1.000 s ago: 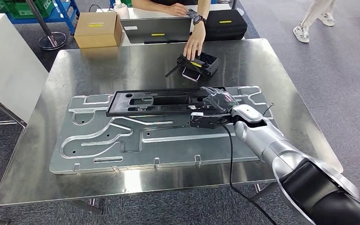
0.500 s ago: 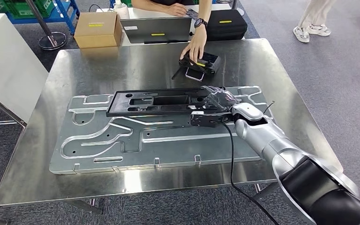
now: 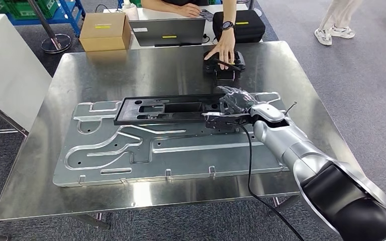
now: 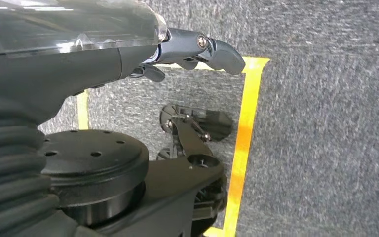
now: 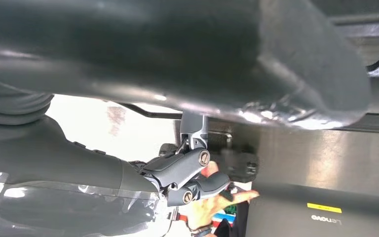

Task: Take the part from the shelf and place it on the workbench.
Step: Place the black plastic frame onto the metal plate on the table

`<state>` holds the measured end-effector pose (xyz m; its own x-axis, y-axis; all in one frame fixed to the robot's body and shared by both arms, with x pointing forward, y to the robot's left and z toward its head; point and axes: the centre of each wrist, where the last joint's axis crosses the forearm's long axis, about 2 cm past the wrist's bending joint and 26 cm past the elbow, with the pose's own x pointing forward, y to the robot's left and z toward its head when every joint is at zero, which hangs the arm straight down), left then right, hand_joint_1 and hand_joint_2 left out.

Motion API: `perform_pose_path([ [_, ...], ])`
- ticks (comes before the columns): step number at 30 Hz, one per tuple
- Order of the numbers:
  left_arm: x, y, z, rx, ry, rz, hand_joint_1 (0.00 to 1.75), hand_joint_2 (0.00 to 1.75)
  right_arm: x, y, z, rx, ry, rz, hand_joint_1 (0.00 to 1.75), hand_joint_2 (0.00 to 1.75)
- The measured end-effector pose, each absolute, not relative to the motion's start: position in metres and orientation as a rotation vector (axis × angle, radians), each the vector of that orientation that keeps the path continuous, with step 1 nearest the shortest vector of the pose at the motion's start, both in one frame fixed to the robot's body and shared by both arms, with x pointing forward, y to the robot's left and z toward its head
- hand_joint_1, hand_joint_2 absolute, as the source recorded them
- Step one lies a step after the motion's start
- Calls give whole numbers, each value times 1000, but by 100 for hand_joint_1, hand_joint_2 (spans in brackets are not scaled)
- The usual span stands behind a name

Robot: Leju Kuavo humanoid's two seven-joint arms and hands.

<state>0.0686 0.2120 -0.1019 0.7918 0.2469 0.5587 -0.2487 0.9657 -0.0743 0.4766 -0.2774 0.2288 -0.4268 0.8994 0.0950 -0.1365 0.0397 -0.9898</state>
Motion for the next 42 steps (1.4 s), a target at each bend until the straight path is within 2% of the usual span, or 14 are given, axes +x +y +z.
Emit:
perform_pose_path([
  [42,69,213,-102,1,-599,279,0,0,473,-298,215,-805,-1426,1497,0,0],
])
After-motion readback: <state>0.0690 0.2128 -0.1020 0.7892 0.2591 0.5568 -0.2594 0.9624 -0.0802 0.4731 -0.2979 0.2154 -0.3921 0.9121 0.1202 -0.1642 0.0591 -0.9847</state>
